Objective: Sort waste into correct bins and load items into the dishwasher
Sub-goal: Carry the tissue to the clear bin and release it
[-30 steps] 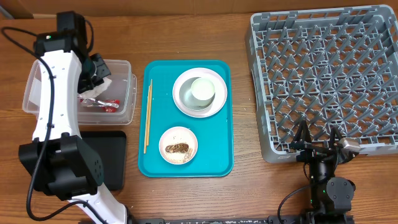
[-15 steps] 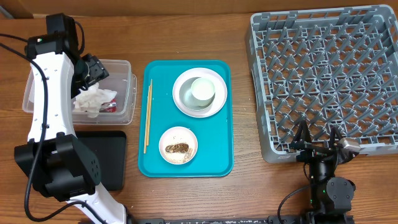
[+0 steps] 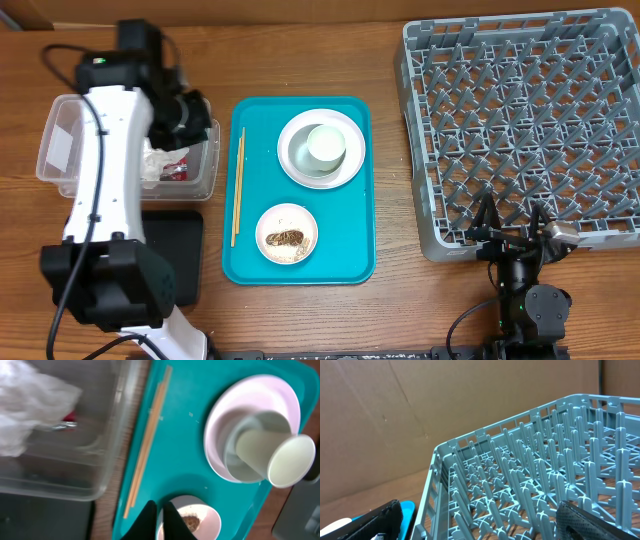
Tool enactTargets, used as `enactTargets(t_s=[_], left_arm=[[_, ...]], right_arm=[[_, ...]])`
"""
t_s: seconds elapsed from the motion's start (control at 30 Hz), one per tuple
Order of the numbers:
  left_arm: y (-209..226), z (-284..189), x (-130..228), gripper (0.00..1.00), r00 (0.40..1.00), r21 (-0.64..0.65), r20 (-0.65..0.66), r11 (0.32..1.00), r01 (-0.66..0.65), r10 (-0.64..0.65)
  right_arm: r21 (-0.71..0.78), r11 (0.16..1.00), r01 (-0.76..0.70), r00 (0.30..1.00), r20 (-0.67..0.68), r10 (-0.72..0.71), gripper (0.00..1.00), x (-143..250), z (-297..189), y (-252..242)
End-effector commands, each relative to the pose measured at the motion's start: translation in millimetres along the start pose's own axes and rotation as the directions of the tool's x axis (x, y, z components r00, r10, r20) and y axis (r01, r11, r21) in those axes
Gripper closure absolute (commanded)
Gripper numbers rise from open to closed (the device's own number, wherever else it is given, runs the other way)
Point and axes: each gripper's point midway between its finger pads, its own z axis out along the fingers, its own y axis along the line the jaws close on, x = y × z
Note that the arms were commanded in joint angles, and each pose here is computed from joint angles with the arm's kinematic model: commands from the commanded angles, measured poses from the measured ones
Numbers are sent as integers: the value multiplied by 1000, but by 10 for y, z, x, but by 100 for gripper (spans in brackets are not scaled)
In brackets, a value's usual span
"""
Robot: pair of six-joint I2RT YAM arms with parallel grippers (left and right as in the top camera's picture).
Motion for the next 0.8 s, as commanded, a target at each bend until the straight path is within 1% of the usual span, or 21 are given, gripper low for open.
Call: enactTargets(t_s=[0.0, 0.1, 0.23, 0.37, 0.47, 0.67, 0.77], left_arm=[[-221, 16, 180, 96, 990, -46, -15, 989, -140, 140], [-328, 45, 284, 96, 980, -89, -33, 976, -197, 195], [-491, 75, 425, 96, 967, -114, -55, 960, -255, 250], [-437, 62, 513, 96, 975, -215, -62, 951, -221, 212], [-471, 71, 616, 96, 977, -225, -85, 951, -211, 196], [-502, 231, 781, 96, 965, -239, -135, 938, -253, 226], [-383, 404, 835, 96, 973, -283, -146, 935, -215, 179]], right_arm=[[10, 1000, 6, 1000, 10, -6, 0, 2, -1, -26], [10, 1000, 6, 1000, 10, -6, 0, 4, -1, -27], [10, 1000, 6, 1000, 10, -6, 0, 4, -1, -26], [10, 1000, 6, 1000, 10, -6, 0, 4, -1, -26], [10, 1000, 6, 1000, 10, -6, 0, 4, -1, -27], [10, 1000, 6, 1000, 10, -6, 0, 2, -1, -26], [10, 1000, 6, 1000, 10, -6, 0, 4, -1, -26]])
